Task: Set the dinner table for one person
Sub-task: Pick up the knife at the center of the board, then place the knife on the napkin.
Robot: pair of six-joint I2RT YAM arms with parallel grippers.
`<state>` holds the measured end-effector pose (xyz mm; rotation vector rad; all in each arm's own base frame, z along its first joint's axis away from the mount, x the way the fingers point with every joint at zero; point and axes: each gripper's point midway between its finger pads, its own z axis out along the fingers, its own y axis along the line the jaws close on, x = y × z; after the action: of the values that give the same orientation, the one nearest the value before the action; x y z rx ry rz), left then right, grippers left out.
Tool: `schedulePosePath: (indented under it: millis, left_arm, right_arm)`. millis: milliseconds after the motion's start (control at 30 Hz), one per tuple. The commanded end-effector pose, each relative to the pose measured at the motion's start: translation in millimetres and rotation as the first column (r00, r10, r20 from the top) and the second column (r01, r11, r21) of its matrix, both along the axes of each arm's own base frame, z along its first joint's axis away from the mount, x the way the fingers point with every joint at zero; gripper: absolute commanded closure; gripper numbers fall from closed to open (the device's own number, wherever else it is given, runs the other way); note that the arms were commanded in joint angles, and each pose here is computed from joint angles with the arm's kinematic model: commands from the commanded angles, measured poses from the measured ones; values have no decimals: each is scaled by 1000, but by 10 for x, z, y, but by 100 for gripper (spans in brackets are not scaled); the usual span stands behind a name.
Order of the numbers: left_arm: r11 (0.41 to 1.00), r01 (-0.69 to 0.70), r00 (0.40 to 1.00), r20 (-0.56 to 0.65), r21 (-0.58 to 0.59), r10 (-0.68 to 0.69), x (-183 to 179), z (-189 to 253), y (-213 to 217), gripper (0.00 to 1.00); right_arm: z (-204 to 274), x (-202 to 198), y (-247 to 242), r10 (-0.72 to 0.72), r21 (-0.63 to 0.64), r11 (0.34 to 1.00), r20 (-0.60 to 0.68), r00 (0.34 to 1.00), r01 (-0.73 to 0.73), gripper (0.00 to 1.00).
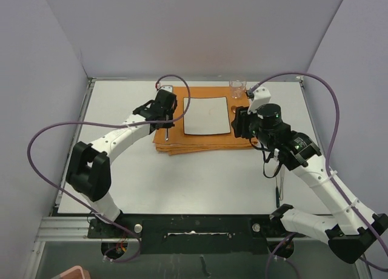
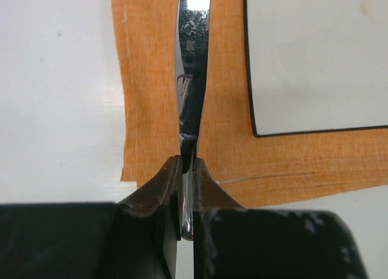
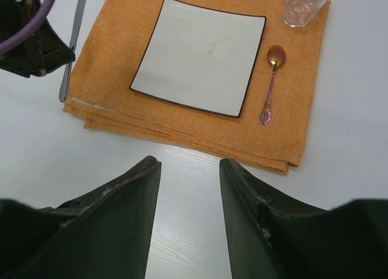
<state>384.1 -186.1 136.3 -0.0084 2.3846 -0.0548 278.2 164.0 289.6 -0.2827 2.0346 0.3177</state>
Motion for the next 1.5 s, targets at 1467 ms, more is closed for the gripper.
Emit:
schedulePosePath:
  millis: [1467]
  left_arm:
    - [999,25,999,-33,-25,-25,1166,-1035,-232,100]
  right_arm:
    - [253,114,-267,-73,-58,995,70,995,77,56]
